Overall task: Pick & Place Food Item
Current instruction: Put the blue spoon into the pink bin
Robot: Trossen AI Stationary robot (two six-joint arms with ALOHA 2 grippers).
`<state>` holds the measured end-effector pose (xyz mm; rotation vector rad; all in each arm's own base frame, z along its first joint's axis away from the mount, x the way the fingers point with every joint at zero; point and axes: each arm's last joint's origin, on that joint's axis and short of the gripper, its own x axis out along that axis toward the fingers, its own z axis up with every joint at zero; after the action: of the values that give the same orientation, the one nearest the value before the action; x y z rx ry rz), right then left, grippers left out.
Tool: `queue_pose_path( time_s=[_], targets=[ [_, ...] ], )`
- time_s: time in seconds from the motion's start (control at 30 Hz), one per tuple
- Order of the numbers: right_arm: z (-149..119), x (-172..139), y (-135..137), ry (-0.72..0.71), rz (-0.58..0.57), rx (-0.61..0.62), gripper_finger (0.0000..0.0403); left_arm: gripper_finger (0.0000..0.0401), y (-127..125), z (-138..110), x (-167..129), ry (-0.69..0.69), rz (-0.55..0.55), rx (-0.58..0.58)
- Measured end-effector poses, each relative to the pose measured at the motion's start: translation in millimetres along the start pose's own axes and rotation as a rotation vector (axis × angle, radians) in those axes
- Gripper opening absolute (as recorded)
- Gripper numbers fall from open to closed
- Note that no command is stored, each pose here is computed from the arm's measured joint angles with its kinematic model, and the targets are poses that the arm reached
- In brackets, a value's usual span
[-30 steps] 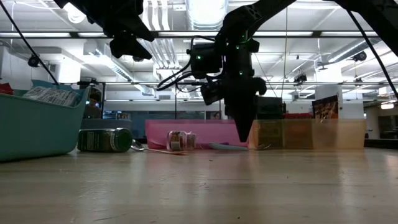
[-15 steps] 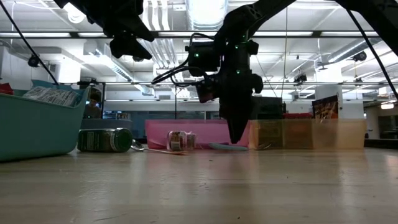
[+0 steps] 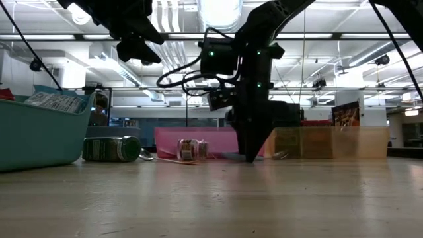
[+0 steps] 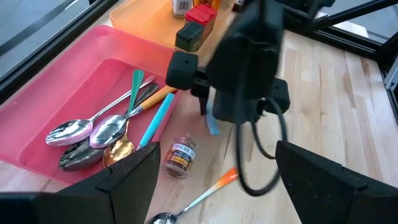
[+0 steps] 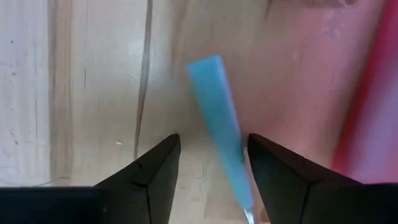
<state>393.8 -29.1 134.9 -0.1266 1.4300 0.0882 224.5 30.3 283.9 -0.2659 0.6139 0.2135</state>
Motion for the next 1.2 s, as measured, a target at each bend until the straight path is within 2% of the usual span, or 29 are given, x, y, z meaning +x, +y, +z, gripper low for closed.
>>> queue_pose_path(
  time_s=[0.13,0.33,0.47,0.57,0.9,1.2],
  targets=[
    [0.3,1.7,7.8,0.008,-0.021,0.006,0.015,0.032,0.0,0.0,0.0,0.0,0.0,0.0],
    [0.1,2.9,11.0,0.013,-0.02,0.08,0.0034,0.032,0.0,0.1,0.0,-0.001,-0.001,0.0],
    [0.1,3.2,11.5,0.013,-0.02,0.148,0.0032,0.032,0.0,0.2,0.0,-0.002,-0.001,-0.021],
    [0.7,3.1,14.8,0.012,-0.02,0.154,0.0033,0.032,0.0,0.2,0.1,-0.001,-0.001,-0.045],
    [8.5,-13.6,37.7,-0.054,-0.037,0.045,0.0033,0.0319,0.1,-0.5,3.4,0.01,0.001,-0.134],
    [13.1,-28.3,56.6,-0.113,-0.062,-0.061,0.0032,0.0319,2.0,-16.3,40.0,0.137,0.002,-0.252]
  ],
)
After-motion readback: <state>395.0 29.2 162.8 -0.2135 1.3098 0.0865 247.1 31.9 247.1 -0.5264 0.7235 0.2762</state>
